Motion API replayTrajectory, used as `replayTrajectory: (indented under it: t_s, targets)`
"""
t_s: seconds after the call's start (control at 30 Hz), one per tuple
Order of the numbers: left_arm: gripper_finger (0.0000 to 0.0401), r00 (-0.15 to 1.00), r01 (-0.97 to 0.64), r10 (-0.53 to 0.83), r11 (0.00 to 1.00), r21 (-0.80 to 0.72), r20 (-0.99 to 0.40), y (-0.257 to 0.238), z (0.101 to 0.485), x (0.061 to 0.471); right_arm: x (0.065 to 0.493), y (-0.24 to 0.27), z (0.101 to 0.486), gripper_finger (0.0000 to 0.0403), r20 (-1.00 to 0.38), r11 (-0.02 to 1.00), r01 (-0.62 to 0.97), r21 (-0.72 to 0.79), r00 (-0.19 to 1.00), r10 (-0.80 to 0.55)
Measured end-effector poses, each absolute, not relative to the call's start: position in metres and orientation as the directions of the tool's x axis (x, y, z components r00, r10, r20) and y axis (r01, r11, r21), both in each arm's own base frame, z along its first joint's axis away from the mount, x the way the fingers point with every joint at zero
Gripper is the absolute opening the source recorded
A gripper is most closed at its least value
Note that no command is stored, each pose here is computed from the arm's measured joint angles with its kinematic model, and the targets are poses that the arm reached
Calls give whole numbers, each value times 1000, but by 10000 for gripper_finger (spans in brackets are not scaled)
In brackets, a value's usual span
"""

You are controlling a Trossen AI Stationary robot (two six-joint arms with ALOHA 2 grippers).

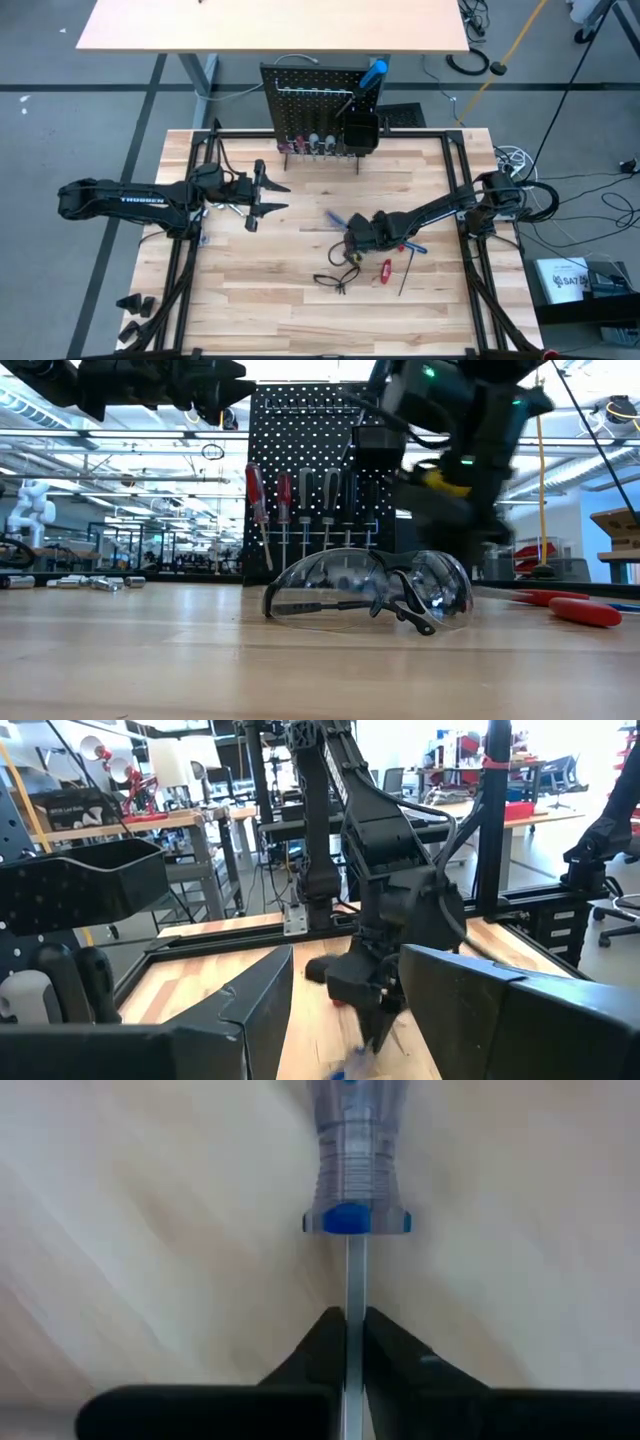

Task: Hang tools onto peg board
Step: Hang the blue screwdriver onto the peg board

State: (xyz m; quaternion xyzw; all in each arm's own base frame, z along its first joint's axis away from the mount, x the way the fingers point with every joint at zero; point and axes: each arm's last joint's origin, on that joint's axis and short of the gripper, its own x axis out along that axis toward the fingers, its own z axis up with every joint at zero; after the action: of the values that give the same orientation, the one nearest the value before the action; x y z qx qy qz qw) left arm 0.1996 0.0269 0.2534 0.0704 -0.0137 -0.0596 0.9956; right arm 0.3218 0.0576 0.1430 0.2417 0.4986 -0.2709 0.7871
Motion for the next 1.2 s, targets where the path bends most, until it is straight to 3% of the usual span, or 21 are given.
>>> replayTrajectory:
  t_s: [0.27, 0.5, 0.63, 0.77, 0.9, 1.2]
  targets:
    - [192, 994, 104, -106, 992, 68, 19, 28, 254, 199, 360, 64, 174, 9, -637, 882, 397, 253, 755, -157]
    - [192, 988, 92, -103, 991, 99, 114, 26, 270, 185, 371, 76, 193, 9, -463, 978, 134, 161, 885, -45]
    - [192, 970, 203, -218, 971, 128, 111, 22, 271, 182, 375, 91, 208, 9, -307, 996, -49, 71, 949, 69]
    - [192, 917, 361, -384, 914, 187, 109, 17, 272, 181, 378, 93, 220, 9, -189, 997, -71, -8, 980, 69]
    - [192, 913, 373, -395, 910, 182, 102, 17, 271, 182, 381, 89, 234, 9, -47, 995, -66, -70, 997, 62]
    - [192, 882, 412, -447, 885, 215, 148, 10, 264, 203, 398, 59, 259, 9, -38, 997, 19, -69, 999, -21]
